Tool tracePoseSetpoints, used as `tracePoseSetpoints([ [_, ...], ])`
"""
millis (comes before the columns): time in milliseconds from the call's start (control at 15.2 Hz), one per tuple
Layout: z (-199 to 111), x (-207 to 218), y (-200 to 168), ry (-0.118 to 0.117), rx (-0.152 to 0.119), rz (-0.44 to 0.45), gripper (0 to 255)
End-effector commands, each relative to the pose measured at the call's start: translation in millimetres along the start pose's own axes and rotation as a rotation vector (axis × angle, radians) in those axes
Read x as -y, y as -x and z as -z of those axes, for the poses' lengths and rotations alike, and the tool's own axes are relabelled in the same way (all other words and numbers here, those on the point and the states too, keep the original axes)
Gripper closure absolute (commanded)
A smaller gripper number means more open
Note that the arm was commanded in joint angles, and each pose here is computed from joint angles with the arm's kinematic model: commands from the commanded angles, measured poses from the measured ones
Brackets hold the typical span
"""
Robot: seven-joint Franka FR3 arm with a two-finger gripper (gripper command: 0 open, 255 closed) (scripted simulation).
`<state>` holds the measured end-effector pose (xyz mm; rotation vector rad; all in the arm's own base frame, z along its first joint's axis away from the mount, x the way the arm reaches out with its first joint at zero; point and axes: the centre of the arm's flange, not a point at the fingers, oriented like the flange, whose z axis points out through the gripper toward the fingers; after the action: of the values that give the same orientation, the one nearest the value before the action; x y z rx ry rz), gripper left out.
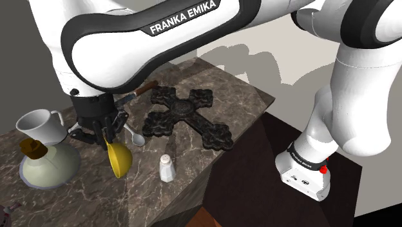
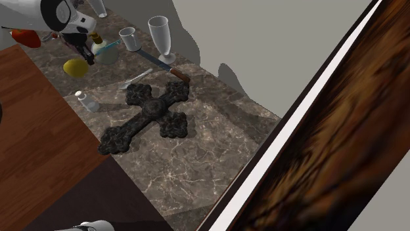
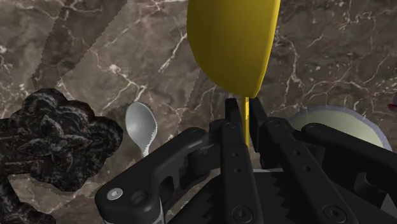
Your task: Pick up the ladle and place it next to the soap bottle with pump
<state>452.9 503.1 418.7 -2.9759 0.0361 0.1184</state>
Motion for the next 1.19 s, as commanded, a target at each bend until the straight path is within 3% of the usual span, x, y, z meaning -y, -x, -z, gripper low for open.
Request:
tracePoseSetpoints([
  [0,-10.6,-1.1,-1.2,0.000,0.000,0.000,255],
  [1122,-98.9,-15.6,-8.5,0.000,0.000,0.000,255],
])
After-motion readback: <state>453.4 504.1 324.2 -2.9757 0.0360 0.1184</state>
